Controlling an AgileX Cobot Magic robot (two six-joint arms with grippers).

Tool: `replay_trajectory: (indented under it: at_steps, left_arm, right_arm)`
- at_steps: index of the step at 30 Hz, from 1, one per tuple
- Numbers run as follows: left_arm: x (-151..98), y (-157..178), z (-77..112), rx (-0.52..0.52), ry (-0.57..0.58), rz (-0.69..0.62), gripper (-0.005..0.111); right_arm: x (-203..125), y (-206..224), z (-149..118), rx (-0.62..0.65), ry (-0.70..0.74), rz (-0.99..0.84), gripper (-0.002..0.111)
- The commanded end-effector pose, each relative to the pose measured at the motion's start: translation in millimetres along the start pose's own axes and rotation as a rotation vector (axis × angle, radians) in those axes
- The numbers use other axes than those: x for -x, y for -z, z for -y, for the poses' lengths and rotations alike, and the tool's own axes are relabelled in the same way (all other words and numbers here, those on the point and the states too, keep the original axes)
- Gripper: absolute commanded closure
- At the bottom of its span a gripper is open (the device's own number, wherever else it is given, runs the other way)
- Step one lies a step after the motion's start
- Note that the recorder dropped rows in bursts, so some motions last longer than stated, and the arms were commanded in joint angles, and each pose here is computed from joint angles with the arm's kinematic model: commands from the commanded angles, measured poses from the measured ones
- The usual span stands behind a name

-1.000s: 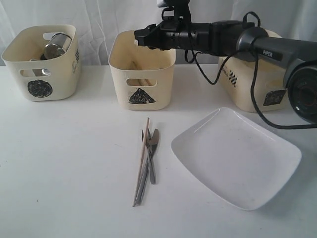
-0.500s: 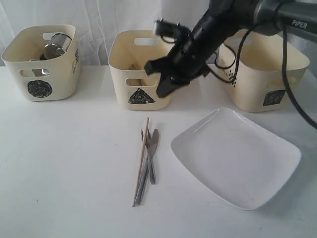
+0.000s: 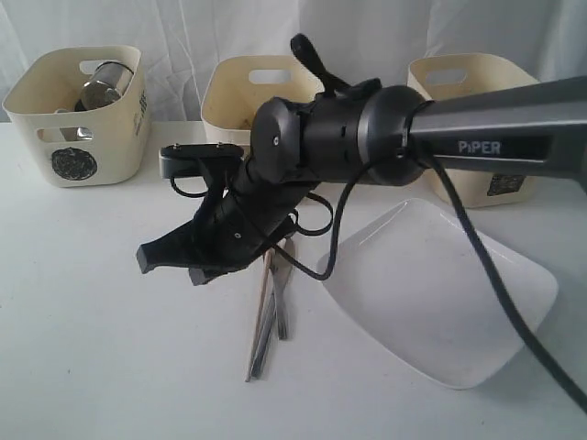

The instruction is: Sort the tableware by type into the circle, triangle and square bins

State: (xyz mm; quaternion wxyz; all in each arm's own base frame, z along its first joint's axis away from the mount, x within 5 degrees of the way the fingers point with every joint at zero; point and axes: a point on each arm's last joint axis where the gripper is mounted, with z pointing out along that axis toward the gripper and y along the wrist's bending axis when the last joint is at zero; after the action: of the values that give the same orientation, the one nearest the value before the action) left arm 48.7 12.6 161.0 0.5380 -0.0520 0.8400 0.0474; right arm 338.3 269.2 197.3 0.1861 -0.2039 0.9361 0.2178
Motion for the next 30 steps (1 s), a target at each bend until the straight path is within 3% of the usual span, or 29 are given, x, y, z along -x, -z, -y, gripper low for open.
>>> replay_trajectory:
  at_steps: [1, 7, 10, 15, 22, 30]
  left_arm:
    - [-1.3, 0.1, -0.2, 0.0, -0.004, -0.009, 0.106]
    - [-1.3, 0.1, -0.2, 0.0, -0.004, -0.009, 0.106]
    - [-1.3, 0.1, -0.2, 0.0, -0.004, -0.009, 0.106]
    - [-1.3, 0.1, -0.2, 0.0, -0.004, -0.009, 0.106]
    - [-1.3, 0.1, -0.2, 0.0, -0.004, -0.009, 0.106]
    - [-1.3, 0.1, -0.2, 0.0, -0.004, -0.009, 0.106]
  right_arm:
    - [1.2, -20.4, 11.1, -0.033, -0.013, 0.049, 0.101]
    - [0.0, -25.5, 12.6, -0.033, -0.013, 0.013, 0.079]
    - [8.5, -19.0, 13.3, -0.032, -0.012, 0.047, 0.074]
    - [17.9, -9.6, 20.3, -0.064, -0.105, 0.081, 0.076]
    - [4.9, -9.5, 53.2, -0.406, -0.125, -0.053, 0.083]
    - [11.8, -15.4, 50.5, -0.364, -0.115, 0.026, 0.082]
